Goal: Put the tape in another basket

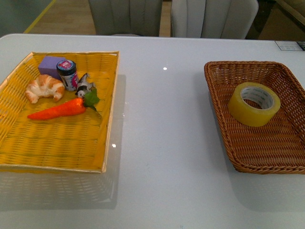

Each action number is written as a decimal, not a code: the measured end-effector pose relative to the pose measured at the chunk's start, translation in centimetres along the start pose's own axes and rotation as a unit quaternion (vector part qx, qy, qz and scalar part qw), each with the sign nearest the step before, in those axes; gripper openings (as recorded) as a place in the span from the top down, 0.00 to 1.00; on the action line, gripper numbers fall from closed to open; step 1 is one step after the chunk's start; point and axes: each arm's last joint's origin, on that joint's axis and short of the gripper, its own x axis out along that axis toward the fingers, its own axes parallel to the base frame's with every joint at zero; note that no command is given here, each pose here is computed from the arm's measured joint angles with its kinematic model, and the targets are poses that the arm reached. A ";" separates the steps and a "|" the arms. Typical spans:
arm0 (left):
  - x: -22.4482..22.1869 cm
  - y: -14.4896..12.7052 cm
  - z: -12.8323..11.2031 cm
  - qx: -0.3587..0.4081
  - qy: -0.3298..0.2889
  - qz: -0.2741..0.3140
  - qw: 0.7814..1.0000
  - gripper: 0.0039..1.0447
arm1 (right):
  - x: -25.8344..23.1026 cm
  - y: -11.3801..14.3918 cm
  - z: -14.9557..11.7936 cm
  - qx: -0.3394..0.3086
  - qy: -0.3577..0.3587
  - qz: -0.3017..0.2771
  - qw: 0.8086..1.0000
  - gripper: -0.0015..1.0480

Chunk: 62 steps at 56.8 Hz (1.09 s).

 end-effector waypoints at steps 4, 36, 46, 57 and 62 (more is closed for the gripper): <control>0.0 0.0 0.0 0.000 0.000 0.000 1.000 0.99 | -0.2 0.0 0.0 0.000 0.000 0.000 1.000 0.98; 0.0 0.0 0.0 0.000 0.000 0.000 1.000 0.99 | -1.8 0.0 -0.3 0.000 0.003 0.001 1.000 0.98; 0.0 0.0 0.0 0.000 0.000 0.000 1.000 0.99 | -1.8 0.0 -0.3 0.000 0.002 0.001 1.000 0.98; 0.0 0.0 0.0 0.000 0.000 0.000 1.000 0.75 | -1.8 0.0 -0.3 -0.001 0.002 0.001 1.000 0.68; 0.0 0.0 0.0 0.000 0.000 0.000 1.000 0.58 | -1.8 0.0 -0.3 -0.001 0.002 0.001 1.000 0.51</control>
